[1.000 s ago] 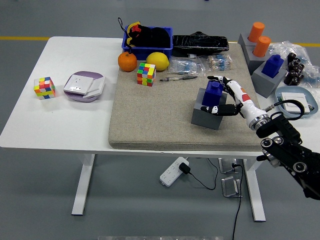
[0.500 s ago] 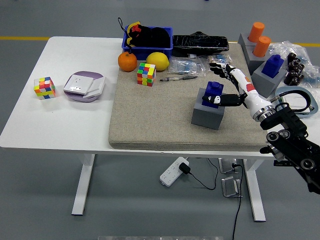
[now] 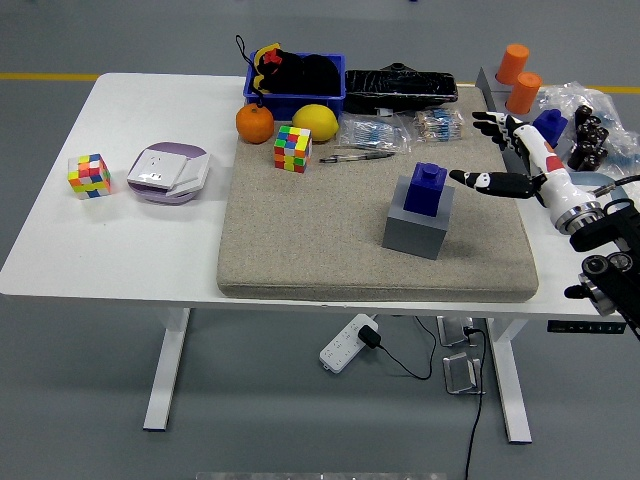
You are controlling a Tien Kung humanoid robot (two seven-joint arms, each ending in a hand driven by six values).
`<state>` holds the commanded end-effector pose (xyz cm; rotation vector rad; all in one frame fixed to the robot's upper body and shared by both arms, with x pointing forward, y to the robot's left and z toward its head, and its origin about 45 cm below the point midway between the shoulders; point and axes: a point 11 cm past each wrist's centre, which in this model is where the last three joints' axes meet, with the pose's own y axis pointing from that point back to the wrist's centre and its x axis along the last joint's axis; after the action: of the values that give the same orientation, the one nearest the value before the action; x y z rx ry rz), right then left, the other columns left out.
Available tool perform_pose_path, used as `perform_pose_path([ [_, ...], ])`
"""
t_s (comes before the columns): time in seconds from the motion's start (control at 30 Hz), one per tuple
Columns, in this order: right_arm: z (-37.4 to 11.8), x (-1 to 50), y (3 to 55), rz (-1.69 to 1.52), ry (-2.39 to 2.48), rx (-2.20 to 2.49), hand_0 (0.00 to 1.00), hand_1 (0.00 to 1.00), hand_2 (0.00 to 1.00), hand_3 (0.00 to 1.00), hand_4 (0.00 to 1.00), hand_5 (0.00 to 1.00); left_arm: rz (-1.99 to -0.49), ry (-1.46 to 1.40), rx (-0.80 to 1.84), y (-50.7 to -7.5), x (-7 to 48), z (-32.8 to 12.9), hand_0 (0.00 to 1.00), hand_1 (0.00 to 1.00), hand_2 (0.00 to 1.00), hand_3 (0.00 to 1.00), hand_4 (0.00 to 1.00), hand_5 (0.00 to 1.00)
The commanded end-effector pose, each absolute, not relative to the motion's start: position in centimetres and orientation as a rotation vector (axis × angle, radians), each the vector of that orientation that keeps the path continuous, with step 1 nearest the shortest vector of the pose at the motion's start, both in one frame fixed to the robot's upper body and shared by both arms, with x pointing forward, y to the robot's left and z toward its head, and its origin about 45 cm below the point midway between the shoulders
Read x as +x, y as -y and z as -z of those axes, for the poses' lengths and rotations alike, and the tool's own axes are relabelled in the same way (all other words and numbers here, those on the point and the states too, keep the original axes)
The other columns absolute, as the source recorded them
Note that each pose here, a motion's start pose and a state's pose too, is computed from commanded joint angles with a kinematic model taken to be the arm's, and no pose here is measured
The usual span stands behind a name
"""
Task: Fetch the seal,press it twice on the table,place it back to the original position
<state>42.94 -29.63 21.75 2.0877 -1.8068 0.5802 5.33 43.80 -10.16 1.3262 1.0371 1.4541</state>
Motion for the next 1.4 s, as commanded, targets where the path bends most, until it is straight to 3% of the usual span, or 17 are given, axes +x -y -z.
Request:
perform_pose_path([
  [0.57,-23.7,41.2,36.7,-0.575,1.973,1.929,0.908,0.856,0.829,0.836,0.998,0.159,-1.458,-1.030,1.332,-44.1,5.4,10.0,0.720,0.695,0.687,0.729,0.637,0.236],
  [1.4,-25.2,39.3,40.4,-0.525,2.037,1.863,0.890,0.836,0.816,0.819,0.998,0.128,-1.458,-1.021,1.332,-44.2,5.7,10.0,0.721,0.695,0.686,0.726,0.638,0.236],
])
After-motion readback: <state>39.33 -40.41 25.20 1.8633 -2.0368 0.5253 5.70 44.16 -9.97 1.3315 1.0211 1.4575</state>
